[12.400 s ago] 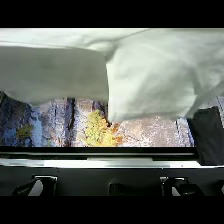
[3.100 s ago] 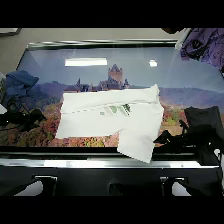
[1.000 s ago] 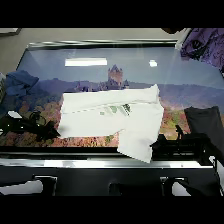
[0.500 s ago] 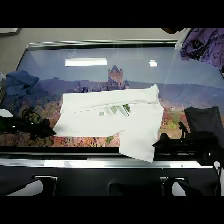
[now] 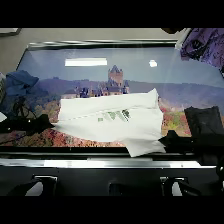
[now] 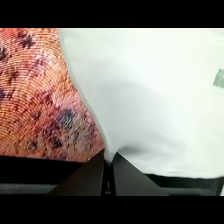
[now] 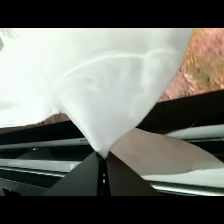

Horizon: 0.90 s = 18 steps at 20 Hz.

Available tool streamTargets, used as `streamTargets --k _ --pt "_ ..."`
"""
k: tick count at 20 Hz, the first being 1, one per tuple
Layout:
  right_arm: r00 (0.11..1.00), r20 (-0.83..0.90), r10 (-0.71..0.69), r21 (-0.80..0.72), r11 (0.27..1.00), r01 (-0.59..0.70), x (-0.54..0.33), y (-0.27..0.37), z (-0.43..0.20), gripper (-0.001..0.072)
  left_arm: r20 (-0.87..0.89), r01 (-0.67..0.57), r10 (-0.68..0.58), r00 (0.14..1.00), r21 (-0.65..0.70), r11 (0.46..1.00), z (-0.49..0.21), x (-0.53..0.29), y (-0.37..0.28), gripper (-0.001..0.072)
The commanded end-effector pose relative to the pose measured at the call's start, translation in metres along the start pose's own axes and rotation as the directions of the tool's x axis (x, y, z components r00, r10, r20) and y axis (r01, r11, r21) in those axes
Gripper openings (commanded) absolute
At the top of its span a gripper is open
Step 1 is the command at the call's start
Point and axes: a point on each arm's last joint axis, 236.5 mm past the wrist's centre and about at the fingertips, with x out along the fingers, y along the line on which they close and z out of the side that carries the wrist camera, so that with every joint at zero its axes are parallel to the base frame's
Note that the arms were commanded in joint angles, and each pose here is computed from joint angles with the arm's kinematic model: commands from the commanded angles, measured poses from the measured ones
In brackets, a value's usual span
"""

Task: Fold the clothes and pants, and hang the long-sleeved shirts on hangers.

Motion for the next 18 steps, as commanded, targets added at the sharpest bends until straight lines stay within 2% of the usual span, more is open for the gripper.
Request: streamTargets --k 1,5,10,18 --pt "0.996 0.079 0.052 -0.061 0.997 -0.048 -0.007 0.021 0.052 0.0029 0.15 0.01 -0.014 0.989 0.025 1.0 0.037 0.016 -0.017 0.0013" --pt "0.998 0.055 -0.001 -0.201 0.98 0.012 0.031 0.05 0.11 0.003 0.235 0.013 -0.01 0.972 -0.011 1.0 0.072 0.029 -0.018 0.0013" --pt "0.985 0.169 -0.024 -0.181 0.982 0.055 0.05 0.078 0.205 0.003 0.288 0.017 -0.012 0.958 -0.014 1.0 0.111 0.033 -0.024 0.0013" --pt "0.967 0.254 -0.029 -0.156 0.985 0.071 0.062 0.09 0.285 0.003 0.316 -0.029 0.03 0.948 -0.006 1.0 0.166 0.052 -0.02 0.0013"
